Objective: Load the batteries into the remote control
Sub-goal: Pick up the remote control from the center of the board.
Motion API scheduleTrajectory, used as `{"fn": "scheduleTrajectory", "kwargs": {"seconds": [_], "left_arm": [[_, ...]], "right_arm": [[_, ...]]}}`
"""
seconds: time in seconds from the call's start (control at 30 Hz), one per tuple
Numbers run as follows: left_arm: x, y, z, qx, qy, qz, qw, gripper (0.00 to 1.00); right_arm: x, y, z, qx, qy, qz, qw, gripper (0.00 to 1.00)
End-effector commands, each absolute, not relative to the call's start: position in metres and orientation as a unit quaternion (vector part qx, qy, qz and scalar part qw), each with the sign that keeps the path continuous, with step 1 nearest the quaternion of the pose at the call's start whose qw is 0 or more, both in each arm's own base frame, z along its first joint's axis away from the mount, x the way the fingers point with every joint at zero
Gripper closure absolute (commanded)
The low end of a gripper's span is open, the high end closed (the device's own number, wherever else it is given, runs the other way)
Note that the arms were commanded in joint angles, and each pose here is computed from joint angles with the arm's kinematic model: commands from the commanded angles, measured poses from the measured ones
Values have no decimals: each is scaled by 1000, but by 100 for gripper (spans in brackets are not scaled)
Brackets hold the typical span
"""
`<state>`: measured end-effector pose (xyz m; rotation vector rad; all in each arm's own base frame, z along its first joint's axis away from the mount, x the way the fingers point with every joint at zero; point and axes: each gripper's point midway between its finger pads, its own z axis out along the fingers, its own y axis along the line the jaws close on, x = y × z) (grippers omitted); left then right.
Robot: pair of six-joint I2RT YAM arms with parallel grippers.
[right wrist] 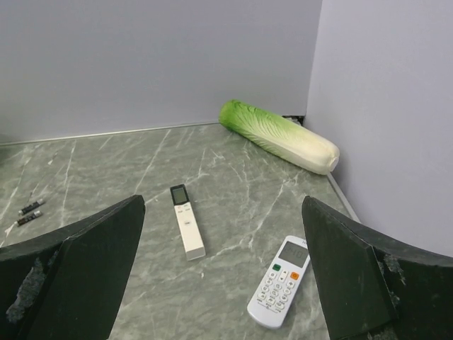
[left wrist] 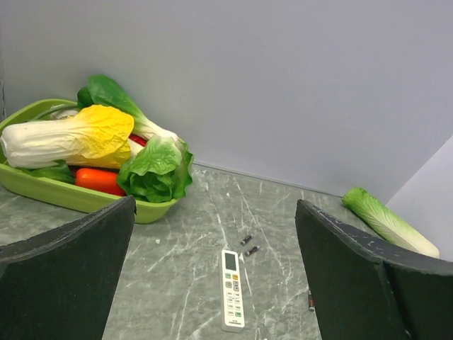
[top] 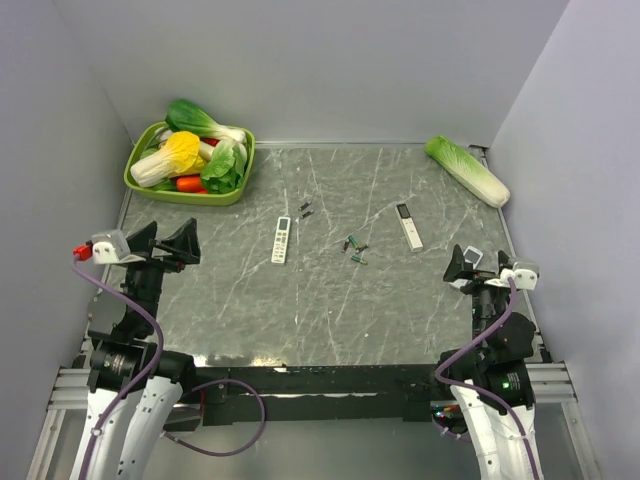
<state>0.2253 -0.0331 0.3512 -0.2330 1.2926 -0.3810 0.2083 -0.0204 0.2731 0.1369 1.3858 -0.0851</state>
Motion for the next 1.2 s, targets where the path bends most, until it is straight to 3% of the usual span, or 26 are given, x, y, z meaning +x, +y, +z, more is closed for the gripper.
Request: {"fn": "scheduleTrajectory", "kwargs": {"seconds": [0.0, 0.2, 0.53, 0.67, 1.17], "left_arm": [[228, -32, 357, -121, 589, -184, 778, 1], [256, -47, 343, -131, 649, -203, 722, 3], [328, -116, 230, -142, 848, -246, 447, 3], [338, -163, 161, -103, 913, -203, 339, 3], [406, -202, 71, -87, 958, -51, 269, 2]], "right_arm": [[152, -34, 329, 100, 517, -22, 850, 0], [151, -39, 325, 123, 515, -19, 848, 0], [147, -37, 327, 120, 504, -11, 855, 0], [145, -34, 327, 112, 506, -4, 856, 0], [146, -22, 329, 86, 506, 23, 858, 0]]}}
